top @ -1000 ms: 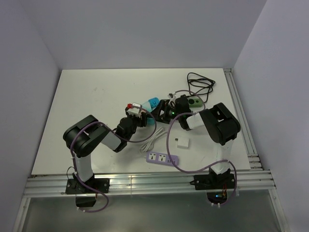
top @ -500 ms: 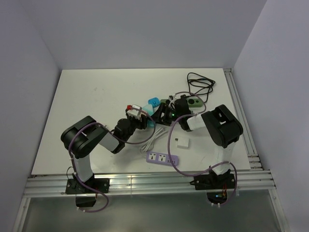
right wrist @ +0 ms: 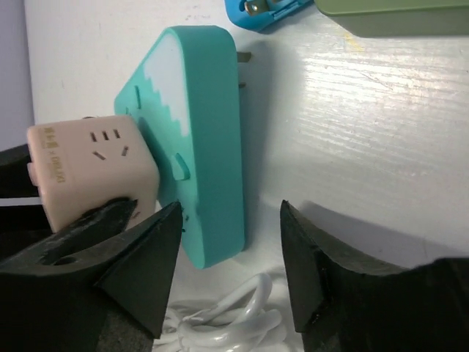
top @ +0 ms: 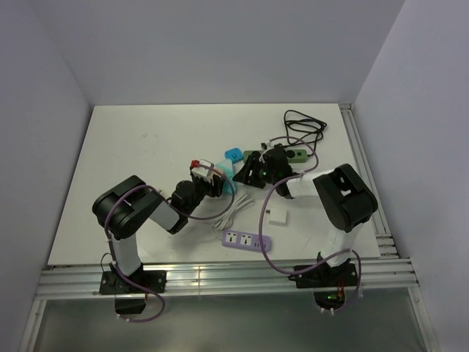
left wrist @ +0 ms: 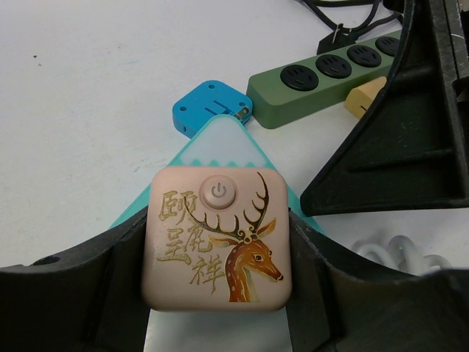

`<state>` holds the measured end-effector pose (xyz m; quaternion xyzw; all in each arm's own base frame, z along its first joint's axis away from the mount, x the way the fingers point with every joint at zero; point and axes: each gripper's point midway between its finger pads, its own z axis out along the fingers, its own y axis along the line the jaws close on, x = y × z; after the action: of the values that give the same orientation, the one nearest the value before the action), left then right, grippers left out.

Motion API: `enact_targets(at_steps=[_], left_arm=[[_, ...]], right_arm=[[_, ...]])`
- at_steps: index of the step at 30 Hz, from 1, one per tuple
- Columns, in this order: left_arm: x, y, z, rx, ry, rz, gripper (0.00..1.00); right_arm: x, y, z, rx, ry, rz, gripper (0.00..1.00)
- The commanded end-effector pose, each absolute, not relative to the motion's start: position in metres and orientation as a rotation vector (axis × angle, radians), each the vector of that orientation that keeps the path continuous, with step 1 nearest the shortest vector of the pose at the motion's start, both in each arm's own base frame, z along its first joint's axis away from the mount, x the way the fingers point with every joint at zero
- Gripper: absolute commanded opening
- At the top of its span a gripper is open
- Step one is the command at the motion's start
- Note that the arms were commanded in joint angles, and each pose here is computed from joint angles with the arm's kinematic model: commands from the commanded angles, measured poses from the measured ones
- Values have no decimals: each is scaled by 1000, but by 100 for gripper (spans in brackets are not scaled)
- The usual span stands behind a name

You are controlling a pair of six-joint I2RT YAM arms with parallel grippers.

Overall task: Insert the plug
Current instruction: Insert the plug into the socket.

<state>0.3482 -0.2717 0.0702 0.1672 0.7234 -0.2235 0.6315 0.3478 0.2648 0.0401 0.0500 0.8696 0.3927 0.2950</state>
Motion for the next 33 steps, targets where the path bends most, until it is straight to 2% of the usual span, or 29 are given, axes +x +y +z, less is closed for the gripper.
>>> enact_targets(at_steps=[1,3,4,6,7,12,22,25,33], left_arm=[[286,-243,-48,541,2085,-459,0],[286,-243,-50,543,2089,-459,0],[287,-244,-49,543,2088,-456,0],[287,-243,-49,543,2088,-452,0],[287,-243,-47,544,2081,-453,0],[286,-243,-48,556,2072,-431,0],[286,-246,-47,561,2065,-408,0],[286,-245,-47,560,2066,-405,0],[286,-245,-49,566,2069,-401,0]], right_arm=[[354,263,70,87,2240,1012,61],[357,264,87,68,2209,1017,49],[357,267,93,53,2200,1030,39],[361,272,111,9,2167,1053,30],[359,277,117,-17,2162,1088,23],[366,296,148,-84,2100,1206,2],[357,321,198,-205,2017,1287,0],[354,323,193,-214,2026,1260,0],[350,335,70,-144,2303,1254,0]])
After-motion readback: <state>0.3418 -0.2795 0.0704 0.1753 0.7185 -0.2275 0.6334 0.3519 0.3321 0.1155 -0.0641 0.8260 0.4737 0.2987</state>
